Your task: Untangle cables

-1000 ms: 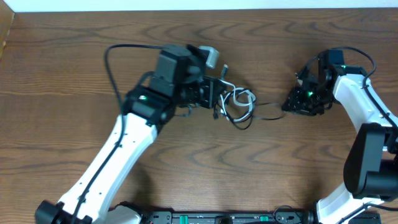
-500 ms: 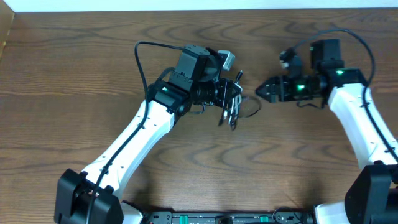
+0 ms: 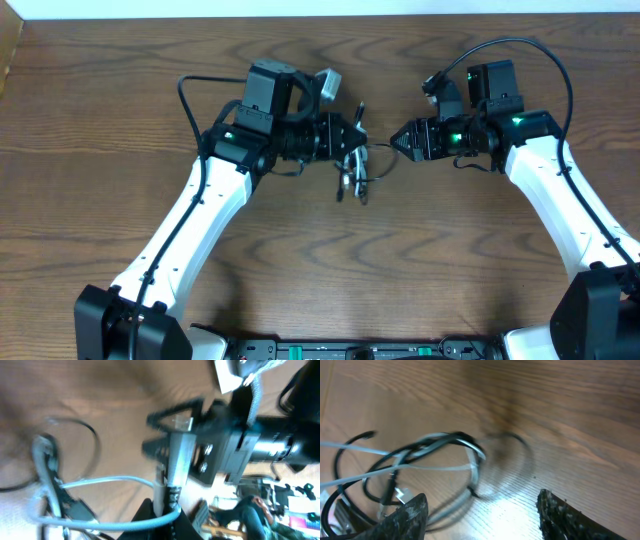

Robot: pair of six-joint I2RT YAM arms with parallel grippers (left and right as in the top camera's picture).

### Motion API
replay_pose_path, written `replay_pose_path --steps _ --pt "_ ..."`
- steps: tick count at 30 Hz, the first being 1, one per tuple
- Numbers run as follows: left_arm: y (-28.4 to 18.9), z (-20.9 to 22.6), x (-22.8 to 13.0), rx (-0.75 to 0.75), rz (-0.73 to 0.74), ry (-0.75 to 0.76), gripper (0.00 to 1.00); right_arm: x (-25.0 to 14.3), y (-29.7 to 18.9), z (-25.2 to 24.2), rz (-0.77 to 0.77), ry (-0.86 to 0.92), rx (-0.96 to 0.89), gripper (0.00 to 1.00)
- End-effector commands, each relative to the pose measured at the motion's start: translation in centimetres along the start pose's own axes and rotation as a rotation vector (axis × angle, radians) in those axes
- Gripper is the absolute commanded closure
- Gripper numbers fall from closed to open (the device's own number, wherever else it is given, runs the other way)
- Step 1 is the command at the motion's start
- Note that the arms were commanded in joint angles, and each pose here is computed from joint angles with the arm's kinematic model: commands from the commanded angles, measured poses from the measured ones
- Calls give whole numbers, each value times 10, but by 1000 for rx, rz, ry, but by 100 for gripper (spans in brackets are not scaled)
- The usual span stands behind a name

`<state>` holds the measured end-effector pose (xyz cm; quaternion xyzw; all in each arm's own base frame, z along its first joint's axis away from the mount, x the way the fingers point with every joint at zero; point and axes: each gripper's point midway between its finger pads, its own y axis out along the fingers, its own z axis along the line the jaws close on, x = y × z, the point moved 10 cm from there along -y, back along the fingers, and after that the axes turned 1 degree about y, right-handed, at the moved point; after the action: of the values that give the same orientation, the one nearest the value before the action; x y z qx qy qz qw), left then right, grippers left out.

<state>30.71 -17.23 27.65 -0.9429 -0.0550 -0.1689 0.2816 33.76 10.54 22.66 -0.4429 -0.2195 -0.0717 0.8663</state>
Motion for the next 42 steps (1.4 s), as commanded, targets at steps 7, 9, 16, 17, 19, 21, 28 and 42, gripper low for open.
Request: replay_pose_path --steps 7,9,16,17,19,21,28,42 --pt "14 -6 -5 -231 132 127 93 1 1 -17 -20 151 -182 36" --pt "20 -16 -4 -326 147 188 93 2 -2 -22 -28 177 -192 35" --pt "34 -28 -16 -365 187 321 93 -2 -13 -40 -18 250 -223 36" --pt "35 -24 -17 -334 189 314 93 -2 -13 -41 -15 252 -225 36" --pt "41 -10 -18 -239 192 264 92 -3 -14 -41 -8 250 -227 36" --pt "52 12 -20 -149 222 192 93 -5 -13 -41 2 254 -227 37" --pt "99 87 -36 77 357 -4 59 -6 -12 -38 13 250 -225 37" --pt "-5 79 -18 516 175 -73 23 -6 -9 -35 14 237 -220 36"
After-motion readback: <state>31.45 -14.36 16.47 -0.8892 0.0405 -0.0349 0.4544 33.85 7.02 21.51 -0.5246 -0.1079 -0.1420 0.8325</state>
